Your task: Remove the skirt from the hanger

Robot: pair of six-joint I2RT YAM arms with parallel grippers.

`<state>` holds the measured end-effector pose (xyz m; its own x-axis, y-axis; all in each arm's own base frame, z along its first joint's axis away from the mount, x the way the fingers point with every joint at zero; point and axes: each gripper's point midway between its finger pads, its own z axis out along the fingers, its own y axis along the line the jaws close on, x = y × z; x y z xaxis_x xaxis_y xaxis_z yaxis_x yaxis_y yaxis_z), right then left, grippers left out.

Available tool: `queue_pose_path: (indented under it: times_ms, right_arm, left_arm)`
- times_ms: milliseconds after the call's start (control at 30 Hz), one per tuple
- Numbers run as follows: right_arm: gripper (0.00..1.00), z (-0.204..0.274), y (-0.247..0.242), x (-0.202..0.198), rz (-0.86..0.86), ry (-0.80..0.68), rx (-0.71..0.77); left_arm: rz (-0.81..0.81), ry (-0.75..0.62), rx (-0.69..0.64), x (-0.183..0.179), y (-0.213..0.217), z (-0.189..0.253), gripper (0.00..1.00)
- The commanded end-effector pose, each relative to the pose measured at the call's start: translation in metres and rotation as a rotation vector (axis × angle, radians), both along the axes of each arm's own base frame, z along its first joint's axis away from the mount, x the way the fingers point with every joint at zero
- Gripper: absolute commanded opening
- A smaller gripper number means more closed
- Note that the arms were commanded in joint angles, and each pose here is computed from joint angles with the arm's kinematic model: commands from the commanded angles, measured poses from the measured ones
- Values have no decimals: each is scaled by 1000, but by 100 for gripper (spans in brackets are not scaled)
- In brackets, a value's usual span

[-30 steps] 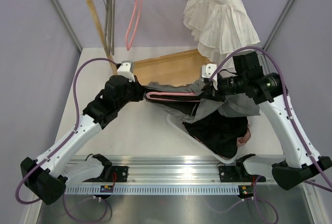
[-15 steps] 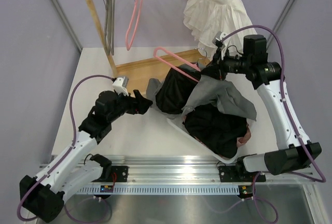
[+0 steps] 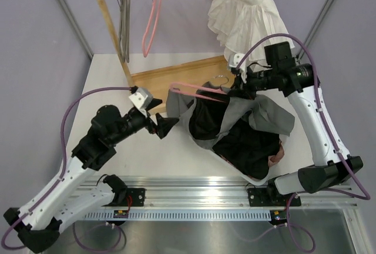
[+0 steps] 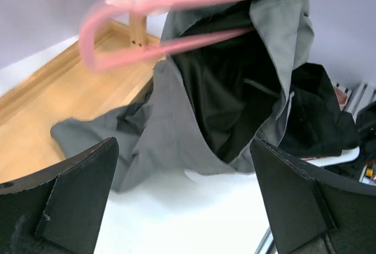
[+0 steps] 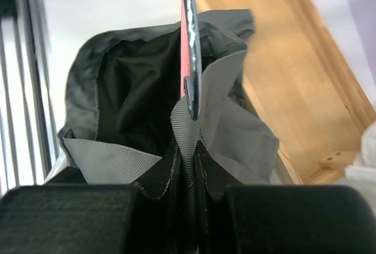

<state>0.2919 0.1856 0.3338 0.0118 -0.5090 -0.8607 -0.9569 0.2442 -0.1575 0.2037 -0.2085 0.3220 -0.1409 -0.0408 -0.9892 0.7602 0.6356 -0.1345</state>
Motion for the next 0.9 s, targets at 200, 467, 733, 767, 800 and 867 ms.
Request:
queue_pose_path:
  times_ms: [200, 467, 733, 767, 800, 867]
  right_arm:
    - [0, -40, 17, -44, 226, -95, -260]
    - [0, -28, 34, -59, 356, -144, -267]
    - [0, -21, 54, -67, 421, -146, -258]
    - [0, -16, 56, -65, 420, -152, -252]
    - [0, -15, 57, -65, 423, -148, -250]
    - [0, -12, 59, -64, 424, -152, -244]
  left_arm:
    - [-30, -268, 337, 21, -30, 17, 99]
    - [-213, -187, 436, 3, -45, -25, 87]
    - [-250, -133, 445, -2, -50, -47, 66]
    - [-255, -124, 454, -3, -49, -50, 60]
    - [-261, -117, 462, -2, -50, -52, 46]
    - [-255, -102, 479, -1, -49, -56, 21]
